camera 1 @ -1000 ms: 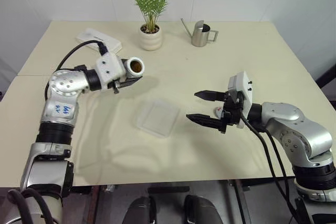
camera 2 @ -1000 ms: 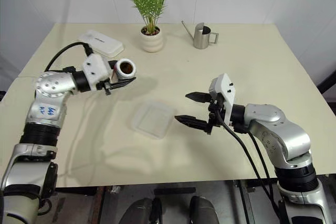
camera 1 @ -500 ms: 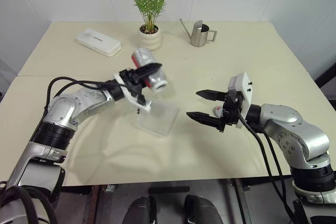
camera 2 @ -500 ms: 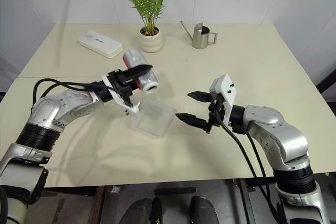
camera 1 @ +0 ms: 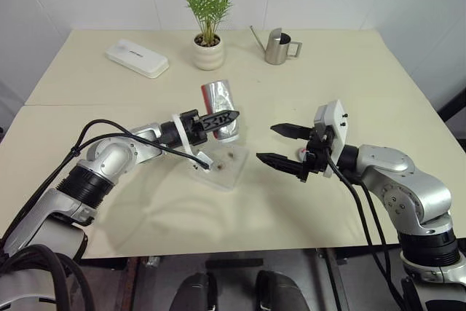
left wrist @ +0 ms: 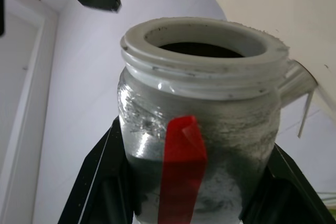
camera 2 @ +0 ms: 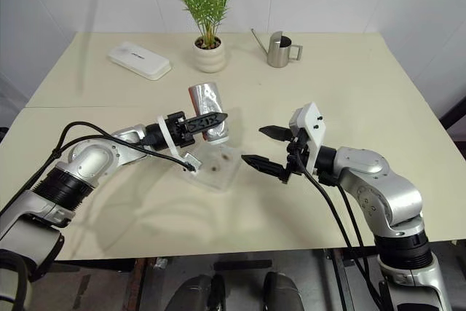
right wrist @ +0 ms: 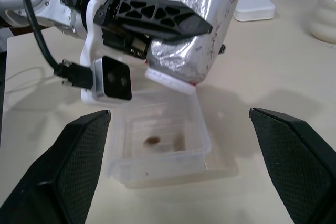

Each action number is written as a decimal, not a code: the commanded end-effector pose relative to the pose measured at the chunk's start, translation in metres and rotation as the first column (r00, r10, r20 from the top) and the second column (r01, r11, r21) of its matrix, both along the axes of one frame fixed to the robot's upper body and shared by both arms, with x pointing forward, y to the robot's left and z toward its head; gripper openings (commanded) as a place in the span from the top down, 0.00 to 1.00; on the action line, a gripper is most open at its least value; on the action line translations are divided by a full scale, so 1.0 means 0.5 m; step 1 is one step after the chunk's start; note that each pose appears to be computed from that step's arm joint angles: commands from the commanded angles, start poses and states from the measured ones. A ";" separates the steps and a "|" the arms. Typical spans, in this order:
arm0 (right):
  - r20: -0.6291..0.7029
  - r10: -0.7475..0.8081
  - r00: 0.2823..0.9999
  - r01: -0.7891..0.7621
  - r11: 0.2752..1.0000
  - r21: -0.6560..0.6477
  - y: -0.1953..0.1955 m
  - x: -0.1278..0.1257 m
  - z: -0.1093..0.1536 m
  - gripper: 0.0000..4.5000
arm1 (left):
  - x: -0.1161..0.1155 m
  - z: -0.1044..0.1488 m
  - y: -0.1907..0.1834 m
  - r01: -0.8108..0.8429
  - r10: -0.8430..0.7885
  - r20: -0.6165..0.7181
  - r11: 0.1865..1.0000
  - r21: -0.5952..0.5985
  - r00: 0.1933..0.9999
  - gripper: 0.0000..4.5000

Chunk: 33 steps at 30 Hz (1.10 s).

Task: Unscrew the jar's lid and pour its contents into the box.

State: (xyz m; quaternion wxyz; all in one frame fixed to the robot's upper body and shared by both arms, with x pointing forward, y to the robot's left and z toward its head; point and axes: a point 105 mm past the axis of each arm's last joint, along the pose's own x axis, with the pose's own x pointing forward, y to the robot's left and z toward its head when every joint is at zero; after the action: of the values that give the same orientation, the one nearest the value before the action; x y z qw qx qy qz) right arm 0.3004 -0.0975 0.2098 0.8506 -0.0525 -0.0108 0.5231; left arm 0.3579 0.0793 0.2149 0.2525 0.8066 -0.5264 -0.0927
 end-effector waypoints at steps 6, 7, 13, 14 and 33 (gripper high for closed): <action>0.053 0.013 0.998 -0.015 0.999 0.033 -0.001 -0.013 0.023 0.01 | 0.024 0.076 0.051 -0.104 0.087 -0.089 0.972 -0.210 0.992 0.57; 0.051 0.018 0.999 -0.020 0.999 0.034 -0.001 -0.015 0.023 0.01 | 0.027 0.085 0.063 -0.123 0.092 -0.133 0.958 -0.257 0.987 0.57; 0.044 0.042 0.998 -0.043 0.999 0.027 -0.003 -0.025 0.019 0.01 | 0.086 0.115 0.191 -0.465 0.020 -0.610 0.667 -0.582 0.792 0.57; 0.045 0.043 0.998 -0.044 0.999 0.023 -0.004 -0.026 0.018 0.01 | 0.101 0.116 0.223 -0.546 -0.052 -0.680 0.553 -0.629 0.731 0.57; 0.206 0.087 0.975 -0.066 0.992 -0.108 -0.045 -0.021 0.009 0.01 | 0.096 -0.036 0.527 -0.807 -0.747 -0.357 -0.396 -0.439 0.561 0.57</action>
State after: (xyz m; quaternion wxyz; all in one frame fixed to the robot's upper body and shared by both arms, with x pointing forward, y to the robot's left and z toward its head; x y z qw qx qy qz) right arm 0.2923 -0.1197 0.2087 0.8262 -0.1336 -0.0624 0.5438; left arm 0.4088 0.3407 0.1823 0.9980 0.0016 -0.0362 0.0511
